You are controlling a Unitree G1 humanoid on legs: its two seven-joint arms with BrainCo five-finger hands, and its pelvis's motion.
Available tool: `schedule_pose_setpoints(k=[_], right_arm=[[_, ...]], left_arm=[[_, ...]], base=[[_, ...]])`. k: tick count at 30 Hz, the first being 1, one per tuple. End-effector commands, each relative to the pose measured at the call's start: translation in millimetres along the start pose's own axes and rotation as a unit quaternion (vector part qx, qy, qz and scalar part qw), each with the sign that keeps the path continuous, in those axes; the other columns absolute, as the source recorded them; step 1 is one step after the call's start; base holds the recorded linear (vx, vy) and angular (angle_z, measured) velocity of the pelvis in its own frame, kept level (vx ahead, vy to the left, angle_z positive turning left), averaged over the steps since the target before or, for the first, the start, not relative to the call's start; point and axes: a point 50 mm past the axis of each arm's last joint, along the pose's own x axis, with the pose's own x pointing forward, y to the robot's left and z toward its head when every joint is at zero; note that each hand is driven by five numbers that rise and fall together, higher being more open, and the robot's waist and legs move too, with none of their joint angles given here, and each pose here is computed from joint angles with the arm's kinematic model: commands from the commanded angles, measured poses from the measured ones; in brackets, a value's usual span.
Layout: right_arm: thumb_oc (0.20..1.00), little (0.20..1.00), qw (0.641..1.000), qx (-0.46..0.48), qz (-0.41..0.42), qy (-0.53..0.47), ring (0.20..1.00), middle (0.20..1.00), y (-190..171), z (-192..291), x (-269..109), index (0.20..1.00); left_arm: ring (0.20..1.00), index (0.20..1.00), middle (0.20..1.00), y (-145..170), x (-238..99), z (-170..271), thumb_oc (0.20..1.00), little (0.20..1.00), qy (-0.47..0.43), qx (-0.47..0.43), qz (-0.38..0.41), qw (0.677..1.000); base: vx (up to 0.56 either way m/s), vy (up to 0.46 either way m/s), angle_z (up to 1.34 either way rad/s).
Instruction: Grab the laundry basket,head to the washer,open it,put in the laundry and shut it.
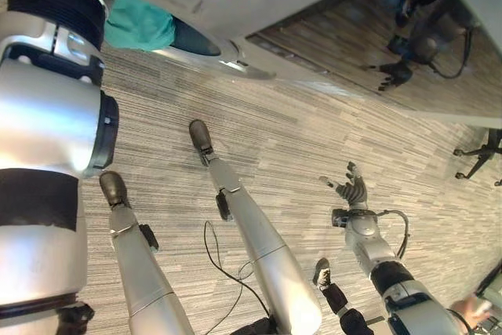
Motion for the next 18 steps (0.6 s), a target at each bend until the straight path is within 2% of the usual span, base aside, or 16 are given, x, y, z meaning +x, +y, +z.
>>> schedule_pose_setpoints(k=[1, 2, 3, 6, 7, 9, 10, 15, 17, 18], right_arm=[[1.0, 1.0, 0.997, -0.031, -0.027, 0.069, 1.0, 1.0, -39.6, -41.7, -21.1, 1.0], [1.0, 1.0, 0.993, -0.047, -0.03, 0.104, 1.0, 1.0, -48.7, -56.3, -24.3, 1.0], [1.0, 1.0, 0.993, -0.046, -0.03, 0.103, 1.0, 1.0, -48.2, -56.2, -24.1, 1.0], [1.0, 1.0, 0.988, -0.066, -0.016, 0.136, 1.0, 1.0, -49.9, -64.2, -18.8, 1.0], [1.0, 1.0, 0.988, -0.07, -0.005, 0.137, 1.0, 1.0, -47.5, -63.5, -17.2, 1.0], [1.0, 1.0, 0.987, -0.073, 0.014, 0.139, 1.0, 1.0, -42.8, -63.1, -15.6, 1.0], [1.0, 1.0, 0.986, -0.077, 0.018, 0.144, 1.0, 1.0, -42.6, -65.0, -16.1, 1.0], [1.0, 1.0, 0.981, -0.093, 0.02, 0.167, 1.0, 1.0, -49.1, -73.3, -18.5, 1.0], [1.0, 1.0, 0.98, -0.099, 0.014, 0.173, 1.0, 1.0, -52.2, -75.7, -18.7, 1.0], [1.0, 1.0, 0.979, -0.098, 0.01, 0.176, 1.0, 1.0, -53.3, -77.1, -19.2, 1.0]], left_arm=[[1.0, 1.0, 1.0, -2.0, -3.7, -24.0, 1.0, 1.0, 0.025, 0.22, -0.117, 0.968], [1.0, 1.0, 1.0, 13.5, -8.2, -50.9, 1.0, 1.0, 0.062, 0.414, -0.144, 0.897], [1.0, 1.0, 1.0, 13.3, -8.1, -50.5, 1.0, 1.0, 0.061, 0.415, -0.144, 0.896], [1.0, 1.0, 1.0, 18.9, -17.0, -75.2, 1.0, 1.0, 0.072, 0.63, -0.189, 0.75], [1.0, 1.0, 1.0, 21.1, -21.4, -84.7, 1.0, 1.0, 0.074, 0.689, -0.21, 0.69], [1.0, 1.0, 1.0, 16.5, -29.6, -98.4, 1.0, 1.0, 0.059, 0.764, -0.247, 0.594], [1.0, 1.0, 1.0, 11.4, -33.2, -102.9, 1.0, 1.0, 0.044, 0.787, -0.262, 0.557], [1.0, 1.0, 1.0, -45.3, -43.0, -88.7, 1.0, 1.0, -0.124, 0.854, -0.289, 0.414], [1.0, 1.0, 1.0, -69.6, -48.9, -77.2, 1.0, 1.0, -0.194, 0.851, -0.289, 0.394], [1.0, 1.0, 1.0, -81.8, -51.9, -69.5, 1.0, 1.0, -0.224, 0.841, -0.284, 0.402]], base=[[-0.06, 0.061, 0.11], [-0.04, 0.053, 0.15], [-0.04, 0.052, 0.18], [-0.04, 0.044, 0.15], [-0.04, 0.074, 0.16], [-0.09, 0.04, 0.09], [-0.08, 0.036, 0.15], [0.0, 0.055, 0.1], [-0.01, 0.056, 0.06], [-0.01, 0.042, 0.08]])
